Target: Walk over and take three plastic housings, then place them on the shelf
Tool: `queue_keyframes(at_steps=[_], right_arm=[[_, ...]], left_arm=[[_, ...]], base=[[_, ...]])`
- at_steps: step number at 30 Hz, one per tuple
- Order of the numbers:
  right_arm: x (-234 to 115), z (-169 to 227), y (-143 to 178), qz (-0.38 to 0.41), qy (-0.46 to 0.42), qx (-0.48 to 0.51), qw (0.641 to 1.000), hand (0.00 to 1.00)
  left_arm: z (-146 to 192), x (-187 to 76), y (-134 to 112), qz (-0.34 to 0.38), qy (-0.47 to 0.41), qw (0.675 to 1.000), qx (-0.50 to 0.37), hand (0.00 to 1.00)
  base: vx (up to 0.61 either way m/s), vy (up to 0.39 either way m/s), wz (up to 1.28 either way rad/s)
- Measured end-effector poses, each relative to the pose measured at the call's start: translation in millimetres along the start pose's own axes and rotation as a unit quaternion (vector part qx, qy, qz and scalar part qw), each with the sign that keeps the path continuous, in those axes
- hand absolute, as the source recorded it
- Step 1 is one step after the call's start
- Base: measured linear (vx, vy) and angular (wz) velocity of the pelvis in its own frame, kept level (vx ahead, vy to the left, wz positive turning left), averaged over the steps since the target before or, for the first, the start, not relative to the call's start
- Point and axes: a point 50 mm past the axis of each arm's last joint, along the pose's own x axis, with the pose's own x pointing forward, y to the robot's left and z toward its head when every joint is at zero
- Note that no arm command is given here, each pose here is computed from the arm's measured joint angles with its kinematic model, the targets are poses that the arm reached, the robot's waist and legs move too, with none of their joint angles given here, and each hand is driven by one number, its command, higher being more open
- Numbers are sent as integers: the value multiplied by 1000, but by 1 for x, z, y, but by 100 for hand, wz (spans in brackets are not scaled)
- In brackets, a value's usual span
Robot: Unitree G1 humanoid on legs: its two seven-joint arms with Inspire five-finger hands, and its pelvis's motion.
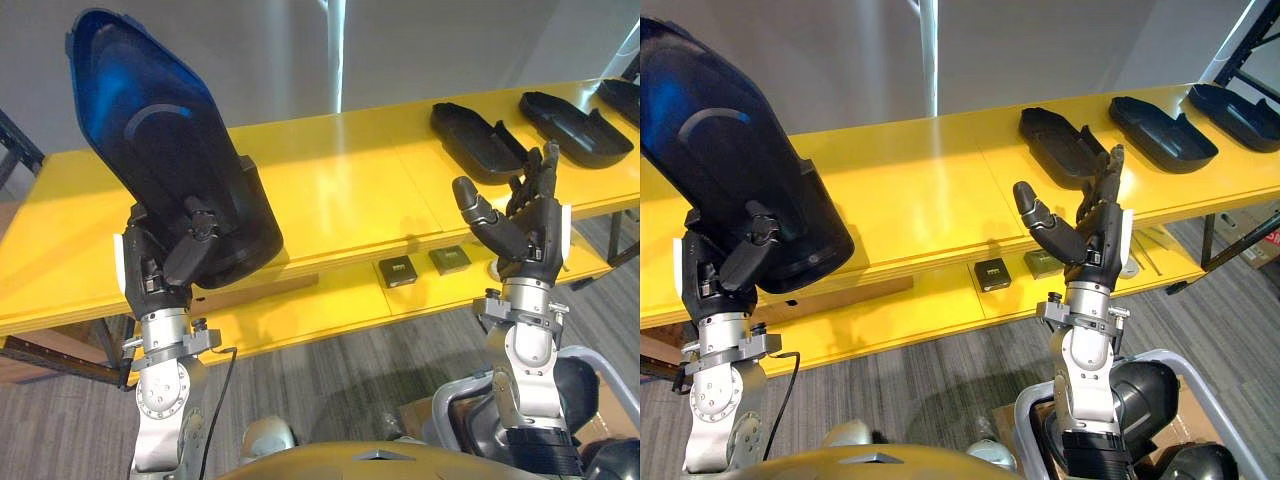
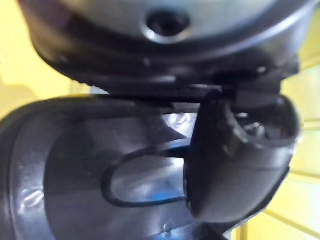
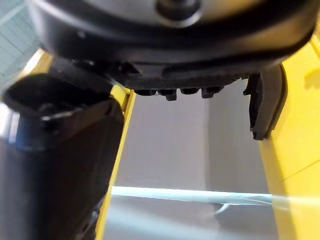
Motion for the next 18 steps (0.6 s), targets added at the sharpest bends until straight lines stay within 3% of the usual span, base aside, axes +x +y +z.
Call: queue_keyframes(at_steps=[9, 18], right_arm=[[-17, -6, 11, 5, 18, 15, 1000, 100], [-27, -12, 27, 51, 35, 10, 998, 100]], left_arm=[[0, 22, -28, -131, -2, 991, 0, 0], [-17, 28, -15, -120, 102, 987, -27, 0]], base=[[57, 195, -41], [28, 34, -22]])
